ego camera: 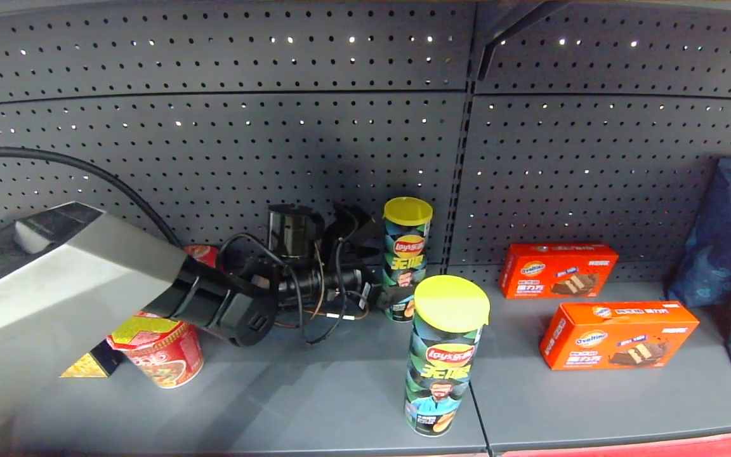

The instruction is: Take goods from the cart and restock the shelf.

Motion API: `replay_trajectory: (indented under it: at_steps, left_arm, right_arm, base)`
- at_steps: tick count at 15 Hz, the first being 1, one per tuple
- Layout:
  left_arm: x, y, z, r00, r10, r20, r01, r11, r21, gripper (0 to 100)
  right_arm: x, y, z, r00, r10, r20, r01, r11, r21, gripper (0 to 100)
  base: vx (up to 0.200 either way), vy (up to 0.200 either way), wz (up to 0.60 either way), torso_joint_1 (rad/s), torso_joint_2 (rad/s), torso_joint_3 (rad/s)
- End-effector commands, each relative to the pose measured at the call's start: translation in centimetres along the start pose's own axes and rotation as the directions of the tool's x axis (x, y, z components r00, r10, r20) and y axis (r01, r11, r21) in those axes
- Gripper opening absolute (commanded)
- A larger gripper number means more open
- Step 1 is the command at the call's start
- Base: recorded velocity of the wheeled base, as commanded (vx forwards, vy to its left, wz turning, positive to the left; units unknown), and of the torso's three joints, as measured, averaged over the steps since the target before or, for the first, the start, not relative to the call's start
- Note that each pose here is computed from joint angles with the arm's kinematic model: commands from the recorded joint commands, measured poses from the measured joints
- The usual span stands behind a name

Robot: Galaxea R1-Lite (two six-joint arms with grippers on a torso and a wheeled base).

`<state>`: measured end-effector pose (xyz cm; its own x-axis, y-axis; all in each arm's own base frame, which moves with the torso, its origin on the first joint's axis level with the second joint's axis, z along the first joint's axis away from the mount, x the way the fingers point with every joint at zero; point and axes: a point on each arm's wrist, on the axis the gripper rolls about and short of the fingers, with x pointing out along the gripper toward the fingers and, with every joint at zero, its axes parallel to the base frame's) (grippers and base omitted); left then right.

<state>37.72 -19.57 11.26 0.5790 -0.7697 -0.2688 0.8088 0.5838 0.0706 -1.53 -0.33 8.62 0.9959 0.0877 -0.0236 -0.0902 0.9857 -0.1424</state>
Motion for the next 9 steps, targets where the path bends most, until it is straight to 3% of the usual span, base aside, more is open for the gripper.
replay_trajectory:
  at_steps: [1, 3, 5, 6, 8, 9]
  left_arm:
    - [-3.6, -0.5, 1.3, 0.999, 0.045, 0.005, -0.045, 0.999, 0.02, 100]
    - [-5.4, -0.5, 1.6, 0.996, 0.084, 0.001, -0.084, 0.996, 0.024, 100]
    - [-11.7, -2.2, 2.5, 0.982, 0.186, 0.001, -0.186, 0.982, 0.021, 100]
    - [-14.0, -3.4, 2.9, 0.974, 0.227, 0.025, -0.227, 0.974, 0.02, 100]
    - [-17.0, -5.1, 2.8, 0.96, 0.275, 0.048, -0.276, 0.961, 0.011, 100]
    - [-19.3, -6.8, 1.6, 0.955, 0.296, 0.031, -0.296, 0.955, -0.014, 100]
  right_arm:
    - [0.0, 0.0, 0.0, 1.0, 0.0, -0.001, 0.0, 1.0, 0.016, 100]
    - [0.0, 0.0, 0.0, 1.0, 0.0, -0.001, 0.0, 1.0, 0.019, 100]
    - [0.0, 0.0, 0.0, 1.0, 0.019, 0.002, -0.019, 1.0, 0.019, 100]
    - [0.0, 0.0, 0.1, 1.0, 0.022, 0.007, -0.022, 1.0, 0.021, 100]
    - [0.2, -0.4, 3.4, 0.998, 0.055, 0.012, -0.055, 0.998, 0.02, 100]
    - [1.6, -0.7, 7.4, 0.985, 0.165, -0.039, -0.164, 0.986, 0.026, 100]
  base:
    - [0.0, 0.0, 0.0, 0.0, 0.0, 0.0]
    - [0.0, 0.0, 0.0, 0.0, 0.0, 0.0]
    - [0.0, 0.0, 0.0, 0.0, 0.0, 0.0]
    - [0.0, 0.0, 0.0, 0.0, 0.0, 0.0]
    - [0.0, 0.0, 0.0, 0.0, 0.0, 0.0]
    - [0.0, 0.0, 0.0, 0.0, 0.0, 0.0]
